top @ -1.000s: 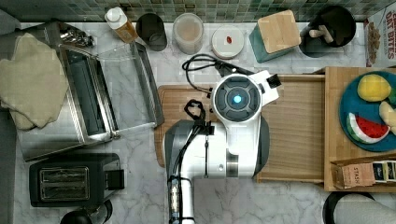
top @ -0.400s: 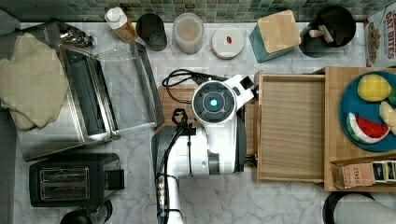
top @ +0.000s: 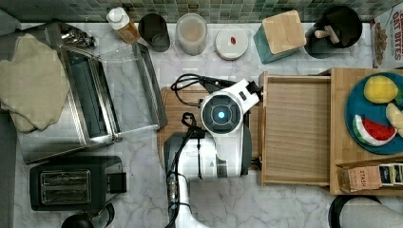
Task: Close the drawer.
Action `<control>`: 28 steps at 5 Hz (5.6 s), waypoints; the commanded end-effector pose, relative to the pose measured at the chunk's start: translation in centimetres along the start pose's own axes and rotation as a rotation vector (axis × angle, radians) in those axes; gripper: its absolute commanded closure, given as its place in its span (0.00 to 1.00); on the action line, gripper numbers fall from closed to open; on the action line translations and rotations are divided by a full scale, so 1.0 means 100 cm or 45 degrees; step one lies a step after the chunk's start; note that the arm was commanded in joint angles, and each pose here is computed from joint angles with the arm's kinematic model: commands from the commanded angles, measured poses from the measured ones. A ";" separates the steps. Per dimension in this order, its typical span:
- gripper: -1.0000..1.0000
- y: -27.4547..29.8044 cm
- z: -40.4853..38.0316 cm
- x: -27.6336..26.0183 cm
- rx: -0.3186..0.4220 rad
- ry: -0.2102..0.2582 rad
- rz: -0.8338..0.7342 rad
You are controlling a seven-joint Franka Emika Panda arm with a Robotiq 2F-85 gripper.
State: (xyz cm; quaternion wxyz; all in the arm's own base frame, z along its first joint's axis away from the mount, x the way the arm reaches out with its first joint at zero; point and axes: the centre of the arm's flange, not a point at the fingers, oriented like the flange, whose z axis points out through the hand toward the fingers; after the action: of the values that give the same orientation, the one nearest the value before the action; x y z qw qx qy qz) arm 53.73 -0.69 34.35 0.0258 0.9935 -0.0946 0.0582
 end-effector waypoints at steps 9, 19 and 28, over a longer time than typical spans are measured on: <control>1.00 0.303 0.039 0.026 -0.129 -0.005 0.019; 1.00 0.400 0.016 0.000 -0.406 0.101 0.199; 1.00 0.400 0.016 0.000 -0.406 0.101 0.199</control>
State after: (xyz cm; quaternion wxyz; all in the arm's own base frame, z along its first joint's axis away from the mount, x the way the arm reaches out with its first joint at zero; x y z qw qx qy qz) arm 50.56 -25.76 25.99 0.1130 0.9913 -0.0661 0.0102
